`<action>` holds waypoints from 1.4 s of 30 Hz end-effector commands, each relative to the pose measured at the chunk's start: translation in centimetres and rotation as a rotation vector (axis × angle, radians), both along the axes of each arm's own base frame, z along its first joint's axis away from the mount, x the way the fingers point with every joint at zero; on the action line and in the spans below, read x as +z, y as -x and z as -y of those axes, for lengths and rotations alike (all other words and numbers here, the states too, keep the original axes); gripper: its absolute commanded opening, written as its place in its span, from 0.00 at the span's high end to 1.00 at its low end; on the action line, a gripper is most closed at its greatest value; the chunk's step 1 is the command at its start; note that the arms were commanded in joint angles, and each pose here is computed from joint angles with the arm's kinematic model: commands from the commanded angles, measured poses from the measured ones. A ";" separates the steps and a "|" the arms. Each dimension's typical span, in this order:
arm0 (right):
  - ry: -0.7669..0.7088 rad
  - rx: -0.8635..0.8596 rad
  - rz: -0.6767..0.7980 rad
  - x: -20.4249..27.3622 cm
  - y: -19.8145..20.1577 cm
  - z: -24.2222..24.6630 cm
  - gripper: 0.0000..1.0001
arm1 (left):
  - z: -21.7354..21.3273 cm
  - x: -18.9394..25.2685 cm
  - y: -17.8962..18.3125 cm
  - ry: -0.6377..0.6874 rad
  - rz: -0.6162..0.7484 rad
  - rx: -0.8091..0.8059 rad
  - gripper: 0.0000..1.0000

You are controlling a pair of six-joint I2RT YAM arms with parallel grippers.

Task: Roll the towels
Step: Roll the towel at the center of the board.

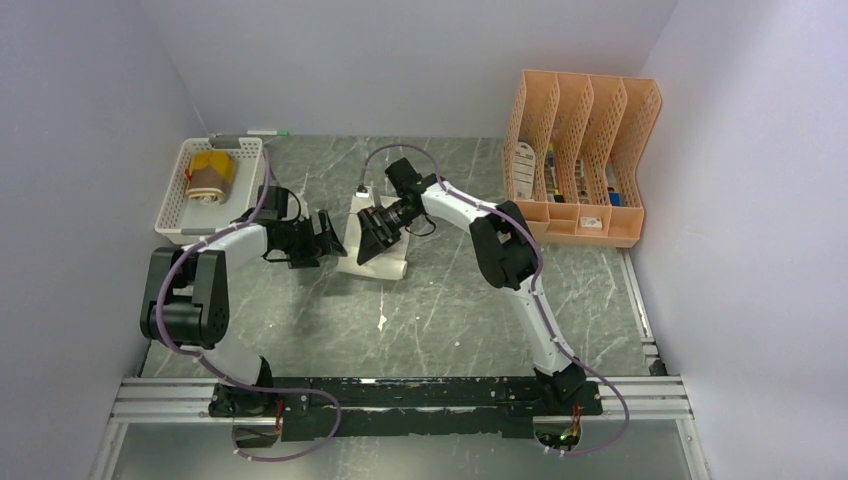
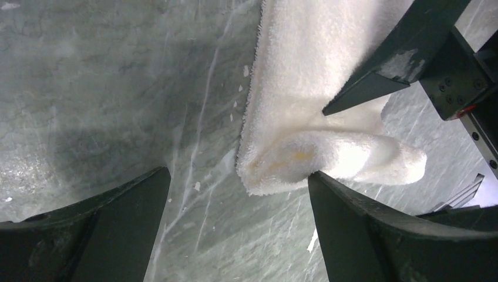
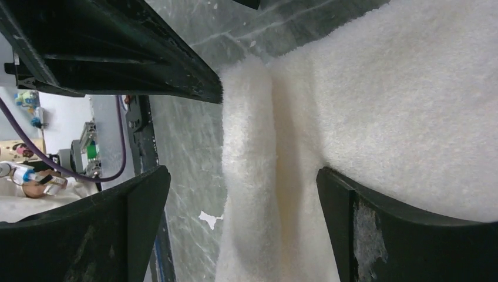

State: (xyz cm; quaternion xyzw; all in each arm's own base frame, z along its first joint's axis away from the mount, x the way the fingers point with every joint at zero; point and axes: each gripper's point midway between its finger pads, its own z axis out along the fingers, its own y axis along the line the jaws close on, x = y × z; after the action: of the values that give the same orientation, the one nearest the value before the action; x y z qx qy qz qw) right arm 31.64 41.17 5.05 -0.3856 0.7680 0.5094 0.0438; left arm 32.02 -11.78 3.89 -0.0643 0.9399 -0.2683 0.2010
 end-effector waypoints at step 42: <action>0.096 -0.001 1.484 6.9 2.8 3.1 0.00 | 0.2 -5.3 2.4 -0.095 -0.220 0.017 0.05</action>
State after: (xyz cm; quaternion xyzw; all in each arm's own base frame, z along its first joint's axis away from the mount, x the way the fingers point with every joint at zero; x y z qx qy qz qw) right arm 28.19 35.80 11.03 -0.6126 0.5952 0.0695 0.5155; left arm 33.29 -13.94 2.90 -0.0578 0.9444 -0.2699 0.1788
